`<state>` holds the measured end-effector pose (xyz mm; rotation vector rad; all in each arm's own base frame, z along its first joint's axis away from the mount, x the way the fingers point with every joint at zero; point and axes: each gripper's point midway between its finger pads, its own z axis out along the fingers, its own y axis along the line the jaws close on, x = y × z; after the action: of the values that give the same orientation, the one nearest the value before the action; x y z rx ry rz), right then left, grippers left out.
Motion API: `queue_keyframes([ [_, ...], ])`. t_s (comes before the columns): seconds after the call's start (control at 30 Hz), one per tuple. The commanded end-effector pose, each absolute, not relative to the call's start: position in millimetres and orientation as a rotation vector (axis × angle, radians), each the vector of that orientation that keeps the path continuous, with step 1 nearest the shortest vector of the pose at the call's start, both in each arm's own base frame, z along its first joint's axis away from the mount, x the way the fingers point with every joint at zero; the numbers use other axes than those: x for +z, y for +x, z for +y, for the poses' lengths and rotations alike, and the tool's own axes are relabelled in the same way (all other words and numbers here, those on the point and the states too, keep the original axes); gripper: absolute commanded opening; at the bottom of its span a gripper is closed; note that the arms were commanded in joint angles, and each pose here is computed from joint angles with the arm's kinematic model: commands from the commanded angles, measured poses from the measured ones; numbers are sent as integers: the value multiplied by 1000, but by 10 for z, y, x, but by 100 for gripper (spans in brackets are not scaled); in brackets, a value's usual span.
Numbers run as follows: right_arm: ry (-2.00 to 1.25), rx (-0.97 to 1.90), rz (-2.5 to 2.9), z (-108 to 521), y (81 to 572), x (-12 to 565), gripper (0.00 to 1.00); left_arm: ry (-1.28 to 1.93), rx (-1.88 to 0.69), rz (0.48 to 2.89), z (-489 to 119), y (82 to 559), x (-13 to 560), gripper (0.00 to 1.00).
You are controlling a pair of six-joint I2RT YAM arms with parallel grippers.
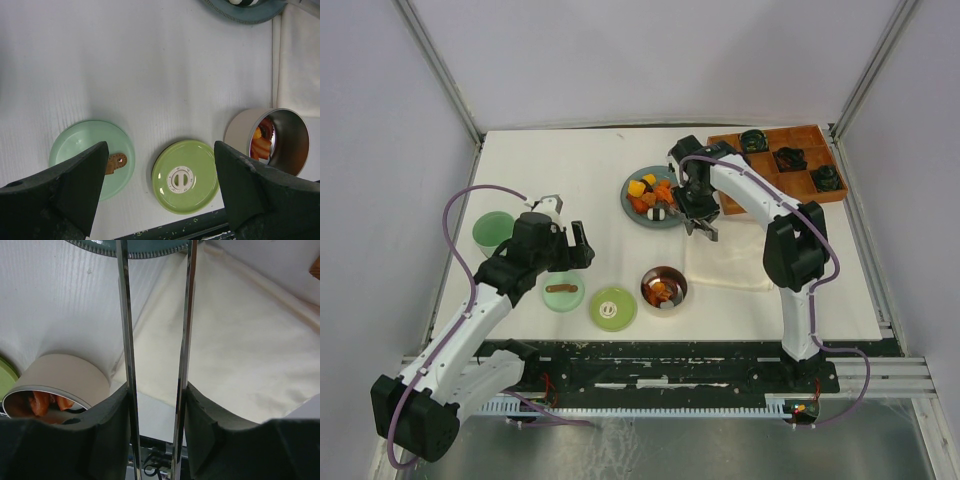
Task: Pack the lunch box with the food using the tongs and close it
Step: Pick up the fake food from the plate, then place the fake food in the packing box.
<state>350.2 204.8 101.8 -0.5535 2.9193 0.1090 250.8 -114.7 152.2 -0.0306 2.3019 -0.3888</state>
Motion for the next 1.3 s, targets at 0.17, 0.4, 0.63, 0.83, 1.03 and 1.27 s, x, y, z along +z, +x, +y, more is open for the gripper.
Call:
queue_keyframes([
  [0.17, -516, 103, 2884, 2072, 3600, 1090, 43, -46, -414, 2258, -1183, 2598, 1616, 92],
  [0.4, -449, 155, 2816, 2004, 3420, 1394, 37, -46, -413, 2257, -1183, 2600, 1617, 92],
  [0.63, -402, 253, 2766, 1989, 3217, 1656, 36, -45, -416, 2257, -1186, 2596, 1619, 92],
  [0.83, -366, 421, 2761, 2060, 2858, 1825, 37, -46, -415, 2251, -1180, 2596, 1635, 92],
  [1.03, -396, 481, 2769, 2005, 2340, 1977, 37, -42, -423, 2252, -1194, 2591, 1634, 92],
  [1.27, -627, 415, 2850, 2053, 1598, 1913, 38, -38, -429, 2246, -1197, 2584, 1653, 92],
])
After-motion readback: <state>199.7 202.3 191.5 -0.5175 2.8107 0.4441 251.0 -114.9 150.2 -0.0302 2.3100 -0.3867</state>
